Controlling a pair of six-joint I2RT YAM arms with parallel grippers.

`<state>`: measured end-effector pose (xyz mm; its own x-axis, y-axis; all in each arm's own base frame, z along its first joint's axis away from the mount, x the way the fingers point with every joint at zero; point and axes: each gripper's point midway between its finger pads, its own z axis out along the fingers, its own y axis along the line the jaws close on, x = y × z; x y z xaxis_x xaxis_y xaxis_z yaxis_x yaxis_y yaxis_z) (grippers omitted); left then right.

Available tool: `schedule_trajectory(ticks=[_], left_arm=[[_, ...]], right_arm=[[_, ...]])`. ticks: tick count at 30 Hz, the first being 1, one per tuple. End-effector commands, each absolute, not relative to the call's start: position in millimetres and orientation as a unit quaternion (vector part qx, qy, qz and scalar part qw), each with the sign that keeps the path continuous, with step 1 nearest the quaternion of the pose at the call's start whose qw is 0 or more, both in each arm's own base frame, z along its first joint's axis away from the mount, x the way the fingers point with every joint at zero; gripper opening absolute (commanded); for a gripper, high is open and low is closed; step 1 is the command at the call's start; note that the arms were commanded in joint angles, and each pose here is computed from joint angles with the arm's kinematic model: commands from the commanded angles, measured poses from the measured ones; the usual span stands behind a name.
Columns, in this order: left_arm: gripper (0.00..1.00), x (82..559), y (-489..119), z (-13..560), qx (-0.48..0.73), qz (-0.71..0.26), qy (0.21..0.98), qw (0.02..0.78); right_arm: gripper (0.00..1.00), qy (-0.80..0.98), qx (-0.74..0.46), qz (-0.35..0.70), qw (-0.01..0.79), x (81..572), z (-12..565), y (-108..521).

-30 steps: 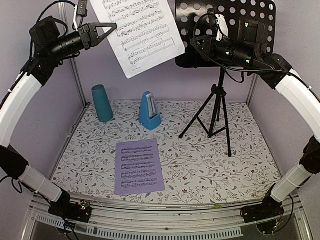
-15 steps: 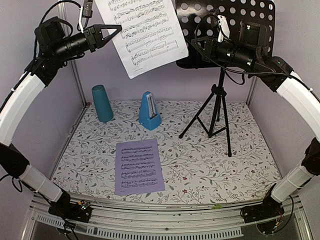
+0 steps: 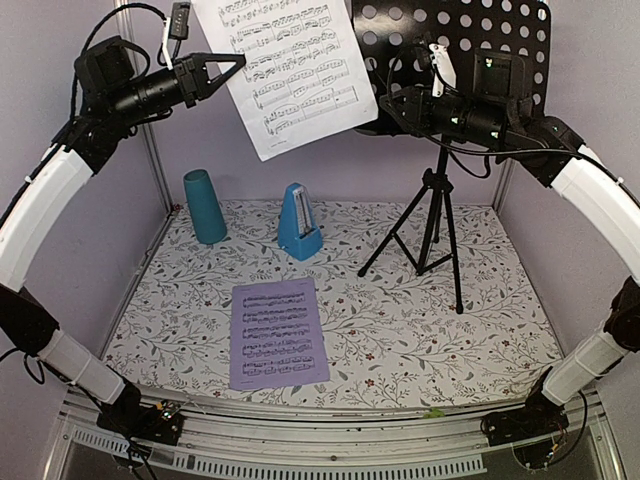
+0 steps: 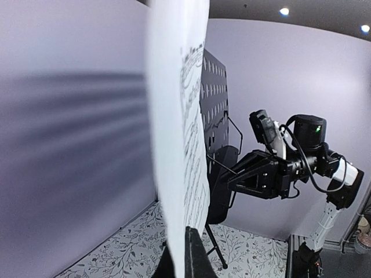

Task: Set up the instrument practice props
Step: Hold the sheet music from the music stand.

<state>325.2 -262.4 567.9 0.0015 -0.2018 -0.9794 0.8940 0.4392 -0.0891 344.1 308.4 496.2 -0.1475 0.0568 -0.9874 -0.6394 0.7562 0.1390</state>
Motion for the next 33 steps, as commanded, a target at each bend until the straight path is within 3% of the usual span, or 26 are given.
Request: schedule_trajectory(ticks=[1, 8, 33], left_arm=[[0.0, 323, -265, 567, 0.312, -0.426, 0.559, 0.639], [0.0, 325, -269, 563, 0.314, -0.42, 0.563, 0.639], [0.0, 318, -298, 592, 0.301, -0.448, 0.55, 0.637]], right_arm=[[0.14, 0.709, -0.206, 0.278, 0.615, 346, 491, 309], [0.0, 0.676, -0.193, 0.294, 0.648, 336, 503, 299], [0.0, 0.583, -0.176, 0.294, 0.736, 326, 487, 284]])
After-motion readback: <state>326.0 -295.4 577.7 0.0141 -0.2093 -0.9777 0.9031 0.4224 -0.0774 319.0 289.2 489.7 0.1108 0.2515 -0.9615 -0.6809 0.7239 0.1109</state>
